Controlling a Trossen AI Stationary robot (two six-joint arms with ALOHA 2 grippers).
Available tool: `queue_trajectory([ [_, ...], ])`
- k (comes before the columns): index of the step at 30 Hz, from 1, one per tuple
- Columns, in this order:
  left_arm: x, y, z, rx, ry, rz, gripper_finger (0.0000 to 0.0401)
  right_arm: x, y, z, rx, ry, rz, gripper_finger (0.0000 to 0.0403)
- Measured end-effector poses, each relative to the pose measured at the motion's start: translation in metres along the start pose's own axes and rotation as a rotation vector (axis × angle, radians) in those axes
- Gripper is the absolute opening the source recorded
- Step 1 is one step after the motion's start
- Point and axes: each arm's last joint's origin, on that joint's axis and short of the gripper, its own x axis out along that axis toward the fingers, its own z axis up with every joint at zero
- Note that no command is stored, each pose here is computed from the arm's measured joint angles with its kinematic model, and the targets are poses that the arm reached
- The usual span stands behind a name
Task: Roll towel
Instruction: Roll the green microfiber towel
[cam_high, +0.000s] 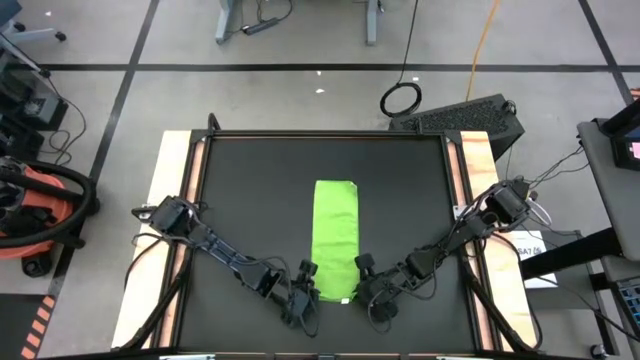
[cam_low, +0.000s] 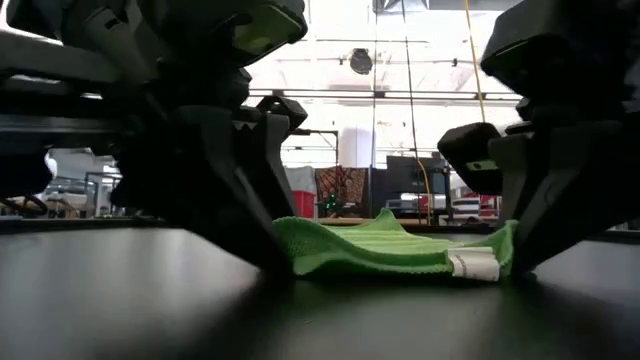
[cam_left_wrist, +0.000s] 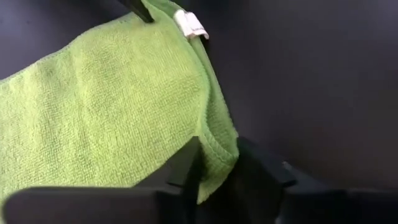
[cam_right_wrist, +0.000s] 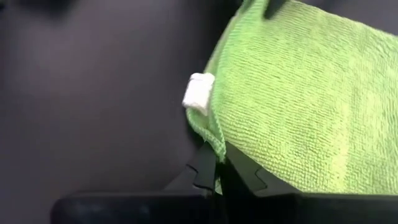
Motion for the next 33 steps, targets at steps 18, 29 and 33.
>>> queue_trajectory([
  [18,-0.009,0.002,0.011,-0.355,-0.053,-0.133,0.0005,-0.014,-0.004,0.013,0.284,0.0,0.259,0.0001],
  [29,-0.006,0.018,0.003,-0.68,-0.028,-0.262,0.0003,-0.015,-0.016,-0.003,0.551,0.081,0.308,0.0],
  [33,-0.002,0.028,-0.003,-0.779,-0.013,-0.336,0.0003,-0.014,-0.019,-0.01,0.647,0.068,0.318,0.0],
])
